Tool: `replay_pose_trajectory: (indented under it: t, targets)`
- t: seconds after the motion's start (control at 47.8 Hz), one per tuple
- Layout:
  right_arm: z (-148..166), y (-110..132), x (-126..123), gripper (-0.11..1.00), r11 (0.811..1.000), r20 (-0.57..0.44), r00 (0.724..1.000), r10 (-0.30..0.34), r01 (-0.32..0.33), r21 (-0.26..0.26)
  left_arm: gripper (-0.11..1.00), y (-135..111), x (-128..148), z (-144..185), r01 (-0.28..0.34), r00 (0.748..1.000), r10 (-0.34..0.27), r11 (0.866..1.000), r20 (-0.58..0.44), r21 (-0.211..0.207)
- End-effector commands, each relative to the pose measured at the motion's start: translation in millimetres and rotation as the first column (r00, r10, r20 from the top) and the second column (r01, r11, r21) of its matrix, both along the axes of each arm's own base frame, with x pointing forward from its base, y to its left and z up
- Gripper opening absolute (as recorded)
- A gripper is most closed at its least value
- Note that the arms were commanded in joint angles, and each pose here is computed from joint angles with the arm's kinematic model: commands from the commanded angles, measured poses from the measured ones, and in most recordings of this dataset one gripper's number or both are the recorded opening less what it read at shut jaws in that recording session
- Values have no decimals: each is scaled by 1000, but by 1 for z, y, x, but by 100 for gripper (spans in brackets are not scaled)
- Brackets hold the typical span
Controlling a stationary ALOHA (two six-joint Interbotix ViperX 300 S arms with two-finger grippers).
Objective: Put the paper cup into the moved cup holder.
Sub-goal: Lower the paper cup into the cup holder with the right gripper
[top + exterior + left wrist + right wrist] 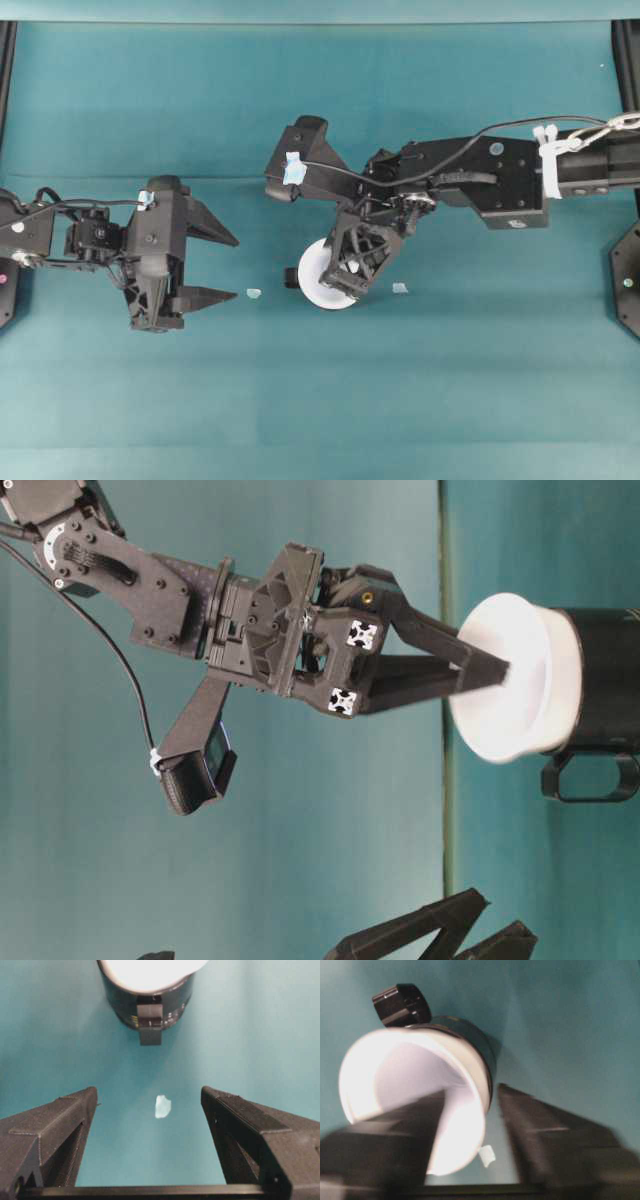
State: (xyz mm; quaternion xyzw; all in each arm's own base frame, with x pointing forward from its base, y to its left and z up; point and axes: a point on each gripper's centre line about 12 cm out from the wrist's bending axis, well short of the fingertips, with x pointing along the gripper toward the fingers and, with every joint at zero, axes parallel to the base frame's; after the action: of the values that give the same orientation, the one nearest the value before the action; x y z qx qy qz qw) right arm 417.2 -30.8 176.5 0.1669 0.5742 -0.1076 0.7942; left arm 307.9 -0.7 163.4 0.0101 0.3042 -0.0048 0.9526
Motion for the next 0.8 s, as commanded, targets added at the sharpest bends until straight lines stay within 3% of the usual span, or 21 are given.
replay_pose_trajectory:
  t: [0.0, 0.084, 0.147, 0.774]
  targets:
    - [9, 2, 1, 66, 1000, 28, 1000, -1, 1, 2, 86, 0, 2, 4, 2, 1000, -2, 1000, 14, 2]
    - [10, 3, 1, 88, 1000, 28, 1000, 3, -3, 2, 86, 0, 2, 4, 2, 1000, -2, 1000, 14, 2]
    - [11, 3, 1, 95, 1000, 31, 1000, 3, -3, 1, 86, 0, 2, 4, 0, 1000, 0, 1000, 17, 2]
    - [22, 5, 1, 92, 1000, 68, 998, 8, -7, -6, 86, 0, 2, 4, 0, 1000, 0, 1000, 17, 1]
